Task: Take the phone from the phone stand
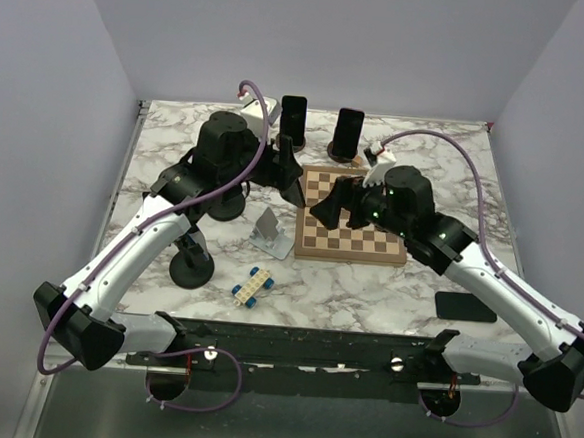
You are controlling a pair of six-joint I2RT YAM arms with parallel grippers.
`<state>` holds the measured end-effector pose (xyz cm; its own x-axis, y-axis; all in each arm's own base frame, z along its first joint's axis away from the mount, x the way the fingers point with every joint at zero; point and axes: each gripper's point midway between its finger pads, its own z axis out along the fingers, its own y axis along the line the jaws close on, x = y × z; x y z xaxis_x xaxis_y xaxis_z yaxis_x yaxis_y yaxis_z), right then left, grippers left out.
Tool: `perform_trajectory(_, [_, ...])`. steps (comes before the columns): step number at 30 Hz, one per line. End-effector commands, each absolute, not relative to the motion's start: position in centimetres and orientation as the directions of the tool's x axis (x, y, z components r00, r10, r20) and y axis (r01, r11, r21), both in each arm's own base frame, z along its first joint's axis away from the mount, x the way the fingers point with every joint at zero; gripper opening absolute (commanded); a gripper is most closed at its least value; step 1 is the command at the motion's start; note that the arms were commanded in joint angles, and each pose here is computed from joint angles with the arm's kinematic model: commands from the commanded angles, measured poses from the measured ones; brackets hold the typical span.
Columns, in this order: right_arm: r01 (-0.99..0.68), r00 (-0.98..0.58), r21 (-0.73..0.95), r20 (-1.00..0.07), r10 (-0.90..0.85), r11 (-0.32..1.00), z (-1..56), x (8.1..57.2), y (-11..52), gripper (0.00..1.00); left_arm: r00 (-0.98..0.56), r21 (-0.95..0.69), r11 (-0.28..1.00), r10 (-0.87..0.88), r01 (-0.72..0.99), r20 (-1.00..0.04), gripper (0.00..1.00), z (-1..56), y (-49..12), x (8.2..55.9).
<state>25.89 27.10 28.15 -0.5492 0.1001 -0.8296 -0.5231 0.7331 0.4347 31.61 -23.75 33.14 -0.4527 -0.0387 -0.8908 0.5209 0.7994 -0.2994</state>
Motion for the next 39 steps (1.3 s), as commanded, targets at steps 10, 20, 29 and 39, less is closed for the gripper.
perform_trajectory(10, [-0.513, -0.538, 0.322, -0.843, -0.006, 0.796, 24.9, 26.2, 31.9, 0.81, -0.594, -0.431, 0.718, -0.03, 0.546, -0.804, 0.0, 30.9, -26.5, 29.3])
perform_trajectory(20, [-0.549, -0.503, 0.333, -0.864, 0.015, 0.767, 24.7, 26.3, 32.6, 0.55, -0.633, -0.474, 0.683, -0.02, 0.556, -0.773, 0.0, 30.3, -27.8, 28.5])
perform_trajectory(29, [-0.537, -0.508, 0.332, -0.861, 0.017, 0.776, 23.6, 26.8, 32.9, 0.08, -0.653, -0.495, 0.67, -0.02, 0.553, -0.757, 0.0, 30.1, -28.1, 28.2])
perform_trajectory(39, [-0.427, -0.562, 0.369, -0.823, 0.077, 0.825, 21.4, 27.4, 32.1, 0.01, -0.562, -0.437, 0.642, -0.012, 0.63, -0.827, 0.95, 32.2, -27.4, 27.5])
